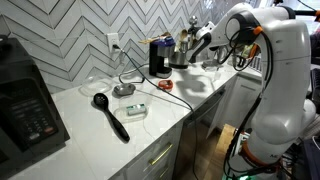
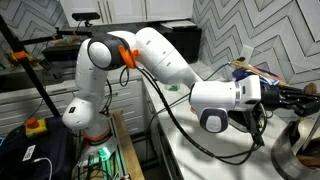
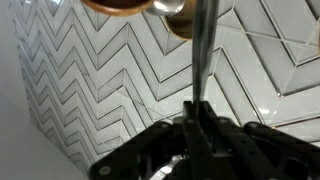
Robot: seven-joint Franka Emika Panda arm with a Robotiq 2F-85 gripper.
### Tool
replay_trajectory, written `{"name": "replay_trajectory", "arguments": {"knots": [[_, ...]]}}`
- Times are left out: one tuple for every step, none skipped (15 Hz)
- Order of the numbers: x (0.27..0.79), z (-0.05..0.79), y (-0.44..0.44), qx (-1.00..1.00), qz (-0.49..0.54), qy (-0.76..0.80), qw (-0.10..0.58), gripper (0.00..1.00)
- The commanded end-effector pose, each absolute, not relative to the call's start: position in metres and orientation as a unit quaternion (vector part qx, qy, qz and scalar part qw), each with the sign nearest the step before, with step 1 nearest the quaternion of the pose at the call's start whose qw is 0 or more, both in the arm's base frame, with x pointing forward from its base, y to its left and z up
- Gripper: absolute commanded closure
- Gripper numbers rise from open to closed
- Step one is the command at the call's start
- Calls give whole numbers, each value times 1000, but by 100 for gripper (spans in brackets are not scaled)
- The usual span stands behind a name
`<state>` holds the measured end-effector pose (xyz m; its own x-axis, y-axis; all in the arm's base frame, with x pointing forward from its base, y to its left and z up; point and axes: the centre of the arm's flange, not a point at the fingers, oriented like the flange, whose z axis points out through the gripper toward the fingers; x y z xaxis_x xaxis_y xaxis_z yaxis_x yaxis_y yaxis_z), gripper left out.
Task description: Pick up the silver spoon on the right and put it in the silver bucket
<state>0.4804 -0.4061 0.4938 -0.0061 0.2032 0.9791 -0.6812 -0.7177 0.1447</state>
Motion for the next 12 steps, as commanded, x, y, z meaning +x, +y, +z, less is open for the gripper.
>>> {"name": "replay_trajectory", "arguments": {"knots": [[481, 472, -415, 632, 680, -213, 305, 97], [483, 466, -417, 627, 685, -219, 300, 97], [485, 461, -418, 625, 687, -223, 295, 97], [487, 457, -419, 625, 688, -229, 289, 97], [489, 454, -421, 632, 681, -233, 288, 97], [489, 449, -422, 637, 676, -236, 286, 97], [489, 444, -423, 643, 669, -235, 289, 97], [488, 440, -424, 648, 664, -234, 292, 97], [488, 435, -424, 649, 662, -237, 290, 97], [488, 428, -426, 650, 662, -239, 287, 97], [487, 422, -427, 653, 658, -240, 288, 97], [487, 415, -428, 658, 652, -241, 289, 97]]}}
